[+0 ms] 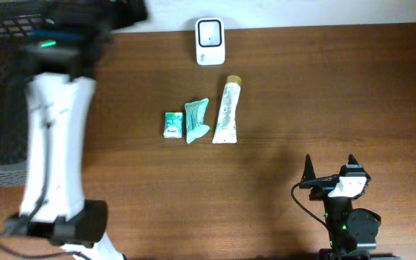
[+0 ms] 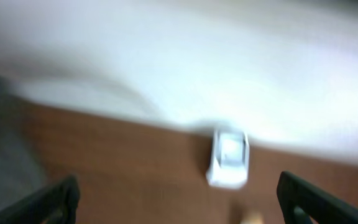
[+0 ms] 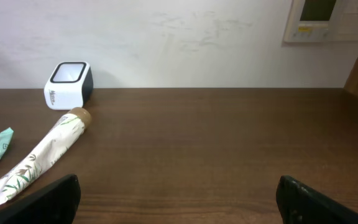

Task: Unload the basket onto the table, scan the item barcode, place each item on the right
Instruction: 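Grasp the small teal tissue pack with the left gripper, place it left, then grasp the orange snack bar with the left gripper, place it by the tube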

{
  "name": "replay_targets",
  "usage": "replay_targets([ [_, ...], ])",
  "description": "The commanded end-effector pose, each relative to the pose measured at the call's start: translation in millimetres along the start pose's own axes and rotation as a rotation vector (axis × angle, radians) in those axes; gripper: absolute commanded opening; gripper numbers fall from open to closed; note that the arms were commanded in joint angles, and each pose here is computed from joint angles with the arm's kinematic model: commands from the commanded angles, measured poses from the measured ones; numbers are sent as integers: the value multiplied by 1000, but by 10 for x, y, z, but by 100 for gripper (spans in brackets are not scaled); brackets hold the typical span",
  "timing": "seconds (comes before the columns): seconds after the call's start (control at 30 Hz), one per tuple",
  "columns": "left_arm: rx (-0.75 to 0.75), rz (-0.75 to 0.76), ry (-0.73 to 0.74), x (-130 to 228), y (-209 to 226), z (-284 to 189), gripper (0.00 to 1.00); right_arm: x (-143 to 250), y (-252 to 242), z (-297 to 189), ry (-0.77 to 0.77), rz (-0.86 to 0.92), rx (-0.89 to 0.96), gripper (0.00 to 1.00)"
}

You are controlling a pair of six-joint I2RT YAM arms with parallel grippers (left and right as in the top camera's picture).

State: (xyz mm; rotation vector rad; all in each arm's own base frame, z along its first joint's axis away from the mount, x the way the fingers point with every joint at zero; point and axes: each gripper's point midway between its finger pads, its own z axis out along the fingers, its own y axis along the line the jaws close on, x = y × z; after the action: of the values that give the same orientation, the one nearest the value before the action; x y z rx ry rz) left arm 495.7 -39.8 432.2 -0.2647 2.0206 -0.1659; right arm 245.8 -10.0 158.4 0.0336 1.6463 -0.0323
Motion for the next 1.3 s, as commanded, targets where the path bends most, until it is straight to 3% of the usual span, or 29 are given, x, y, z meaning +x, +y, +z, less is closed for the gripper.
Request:
replay_targets([
  [0.0, -209, -93, -281, -896, 1010, -762, 100, 32, -19, 2, 5, -3, 10, 99],
  [0.07, -378, -158, -325, -1019, 1832, -984, 99, 32, -19, 2, 5, -3, 10, 99],
  [0.1, -465, -191, -300, -946, 2236, -1038, 94, 32, -19, 2, 5, -3, 10, 99],
  [0.17, -560, -252, -181, -624, 2768, -1025, 72, 32, -19, 2, 5, -3, 10, 99],
  [0.23, -565, -302, -15, -194, 3077, -844, 74, 32, -19, 2, 5, -3, 10, 99],
  [0.37, -513, -240, 304, 688, 3332, -232, 81, 32, -19, 2, 5, -3, 10, 99],
  [0.5, -465, -230, 535, 1479, 3465, 144, 82, 32, -19, 2, 5, -3, 10, 99],
  [0.7, -301, -234, 709, 2126, 3322, 410, 78, 32, -19, 2, 5, -3, 10, 99],
  [0.8, -295, -243, 766, 2413, 3309, 460, 77, 32, -19, 2, 5, -3, 10, 99],
  [1.0, -251, -199, 838, 2871, 3321, 540, 82, 32, -19, 2, 5, -3, 10, 99],
  [1.27, -135, -133, 855, 3141, 3202, 639, 85, 32, -19, 2, 5, -3, 10, 99],
])
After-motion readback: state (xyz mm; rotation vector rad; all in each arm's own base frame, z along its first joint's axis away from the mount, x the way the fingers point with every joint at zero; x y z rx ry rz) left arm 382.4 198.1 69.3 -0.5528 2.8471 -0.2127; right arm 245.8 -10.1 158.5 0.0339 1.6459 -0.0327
